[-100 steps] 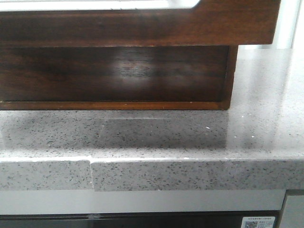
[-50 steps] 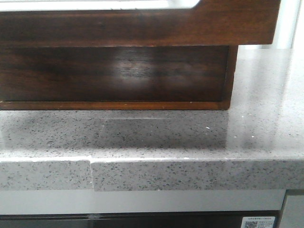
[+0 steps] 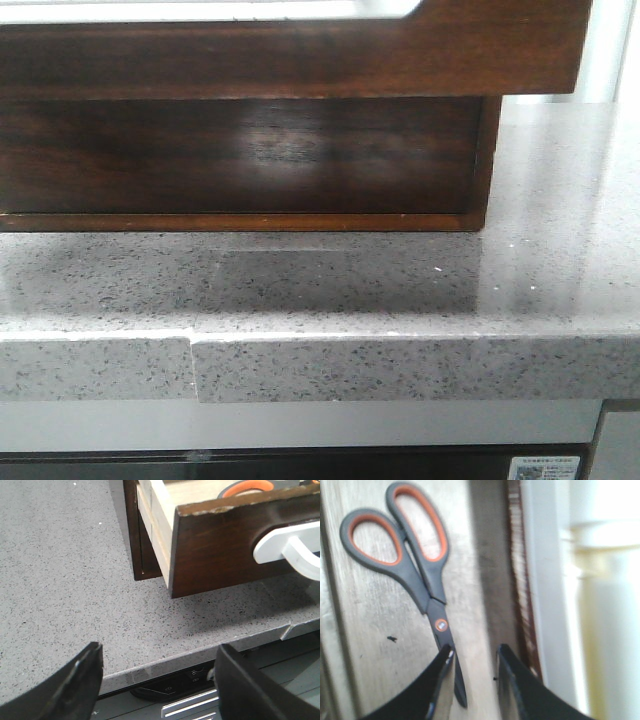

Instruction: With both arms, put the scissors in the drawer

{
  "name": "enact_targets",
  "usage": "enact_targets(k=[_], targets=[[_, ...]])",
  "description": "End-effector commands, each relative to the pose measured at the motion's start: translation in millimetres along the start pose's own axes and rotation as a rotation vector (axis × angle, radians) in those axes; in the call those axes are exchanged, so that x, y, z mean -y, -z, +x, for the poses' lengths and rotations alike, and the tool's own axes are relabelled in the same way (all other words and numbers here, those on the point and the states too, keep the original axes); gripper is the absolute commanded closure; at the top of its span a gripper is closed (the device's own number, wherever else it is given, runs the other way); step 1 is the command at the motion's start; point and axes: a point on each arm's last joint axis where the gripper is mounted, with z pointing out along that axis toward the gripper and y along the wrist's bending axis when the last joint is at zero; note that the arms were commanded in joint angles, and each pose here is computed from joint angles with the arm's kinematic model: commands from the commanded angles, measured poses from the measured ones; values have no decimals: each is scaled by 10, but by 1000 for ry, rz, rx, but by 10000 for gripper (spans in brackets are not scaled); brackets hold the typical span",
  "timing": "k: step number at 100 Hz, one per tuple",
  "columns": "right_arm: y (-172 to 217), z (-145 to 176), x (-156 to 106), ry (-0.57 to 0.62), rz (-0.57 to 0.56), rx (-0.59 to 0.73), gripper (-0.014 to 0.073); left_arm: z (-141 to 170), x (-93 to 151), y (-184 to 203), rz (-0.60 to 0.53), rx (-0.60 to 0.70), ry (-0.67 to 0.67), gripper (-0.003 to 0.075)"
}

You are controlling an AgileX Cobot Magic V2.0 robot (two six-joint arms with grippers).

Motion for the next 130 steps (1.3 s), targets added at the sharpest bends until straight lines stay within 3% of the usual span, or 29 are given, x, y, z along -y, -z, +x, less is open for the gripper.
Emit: enact_targets(k=[1, 16, 30, 47, 63, 86, 112, 119, 130], targets=[[578, 212, 160, -152, 94, 56, 405, -137, 4, 47, 7, 89, 4, 281], [878, 640, 356, -437, 185, 55, 405, -137, 4, 47, 7, 89, 4, 281], [993, 1138, 377, -662, 251, 45, 405, -137, 4, 47, 7, 89, 4, 281], [964, 1711, 143, -818, 372, 76, 405, -143, 3, 48, 6, 96, 4, 281], [767, 2176, -250, -955, 466, 84, 405, -154, 1, 49, 3, 108, 5, 281], [471, 2489, -819, -1039, 395, 103, 405, -154, 1, 49, 3, 108, 5, 281], [409, 2569, -937, -1040, 384, 75, 409, -154, 1, 49, 3, 108, 5, 288], [409, 2569, -937, -1040, 384, 75, 423, -154, 1, 49, 3, 108, 5, 328], [409, 2568, -936, -1039, 385, 77, 518, -154, 1, 49, 3, 108, 5, 441]])
